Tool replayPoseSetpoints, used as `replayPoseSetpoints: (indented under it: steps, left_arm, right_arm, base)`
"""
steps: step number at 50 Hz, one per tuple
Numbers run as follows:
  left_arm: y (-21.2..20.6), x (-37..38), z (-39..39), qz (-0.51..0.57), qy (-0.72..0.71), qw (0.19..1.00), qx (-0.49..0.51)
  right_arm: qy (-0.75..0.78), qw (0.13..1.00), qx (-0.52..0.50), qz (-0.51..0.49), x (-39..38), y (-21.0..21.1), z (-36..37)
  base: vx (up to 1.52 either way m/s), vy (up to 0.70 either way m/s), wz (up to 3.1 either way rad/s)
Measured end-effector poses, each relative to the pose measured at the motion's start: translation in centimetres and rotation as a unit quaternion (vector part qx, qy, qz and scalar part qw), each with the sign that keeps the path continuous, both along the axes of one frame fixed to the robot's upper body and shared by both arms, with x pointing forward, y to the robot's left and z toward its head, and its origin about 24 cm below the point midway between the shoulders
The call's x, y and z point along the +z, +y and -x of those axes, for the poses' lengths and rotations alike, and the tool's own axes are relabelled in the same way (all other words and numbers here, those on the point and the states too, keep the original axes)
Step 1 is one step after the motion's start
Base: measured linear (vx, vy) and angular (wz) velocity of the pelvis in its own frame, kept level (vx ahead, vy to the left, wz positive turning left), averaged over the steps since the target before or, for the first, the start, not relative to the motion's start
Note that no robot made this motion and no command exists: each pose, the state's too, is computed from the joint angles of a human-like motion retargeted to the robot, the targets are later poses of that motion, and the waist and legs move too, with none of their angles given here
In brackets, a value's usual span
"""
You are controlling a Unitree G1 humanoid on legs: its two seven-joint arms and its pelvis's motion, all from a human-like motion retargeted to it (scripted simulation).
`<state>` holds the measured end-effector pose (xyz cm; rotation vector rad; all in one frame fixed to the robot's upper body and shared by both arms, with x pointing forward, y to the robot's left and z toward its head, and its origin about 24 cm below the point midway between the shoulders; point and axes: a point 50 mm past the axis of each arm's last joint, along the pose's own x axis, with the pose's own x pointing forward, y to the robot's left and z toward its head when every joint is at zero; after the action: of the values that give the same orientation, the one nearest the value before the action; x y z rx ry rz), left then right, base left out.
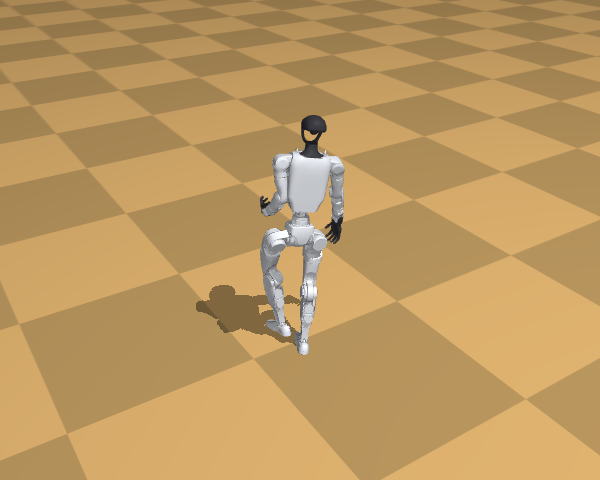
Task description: Walk run
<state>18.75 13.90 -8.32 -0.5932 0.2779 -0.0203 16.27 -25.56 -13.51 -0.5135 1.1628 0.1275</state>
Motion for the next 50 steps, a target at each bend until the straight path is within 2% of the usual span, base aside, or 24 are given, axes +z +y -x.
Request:
replayPoseSetpoints:
  steps: [5, 10, 15, 23, 27, 35, 42, 46, 50]
  left_arm:
    - [0.3, -0.5, 0.9, 0.004, 0.018, 1.0, 0.017]
    - [0.6, -0.9, 1.5, 0.003, 0.035, 0.999, 0.035]
    - [1.9, -1.3, 2.5, -0.003, 0.047, 0.997, 0.059]
    - [3.5, -1.8, 3.4, -0.013, 0.072, 0.99, 0.119]
    - [2.8, -0.8, 1.4, -0.021, 0.044, 0.995, 0.085]
    - [1.0, 1.2, -1.7, -0.055, -0.021, 0.998, -0.022]
    - [0.1, 1.7, -2.1, -0.062, -0.042, 0.994, -0.075]
    - [0.2, 1.2, -1.3, -0.062, -0.029, 0.995, -0.071]
    - [0.6, 0.1, 0.0, -0.056, 0.002, 0.997, -0.052]
  right_arm:
    - [-0.029, 0.999, -0.021, -0.026, -0.1, 0.8, -0.2]
    - [0.013, 0.998, -0.022, -0.053, -1.3, 1.3, 2.6]
    - [0.093, 0.995, -0.014, -0.03, -2.8, 1.9, 8.1]
    - [0.234, 0.969, -0.061, 0.047, -3.2, 1.5, 19.2]
    - [0.295, 0.95, -0.101, 0.022, -2.6, 1.4, 23.2]
    - [0.349, 0.911, -0.208, -0.073, -1.8, 3.8, 28.6]
    - [0.38, 0.908, -0.149, -0.097, -1.8, 4.7, 28.8]
    - [0.368, 0.921, -0.109, -0.066, -2.0, 3.4, 27.6]
    - [0.36, 0.924, -0.125, -0.04, -1.9, 2.0, 26.6]
  base:
    - [0.39, -0.18, 1.07]
    - [0.48, -0.12, 1.04]
    - [0.72, -0.29, 0.03]
    - [0.72, 0.01, 0.79]
    - [0.49, 0.08, 1.41]
    - [0.44, -0.06, 2.26]
    - [0.44, -0.19, 1.75]
    - [0.57, -0.26, 1.24]
    - [0.62, -0.26, 1.01]
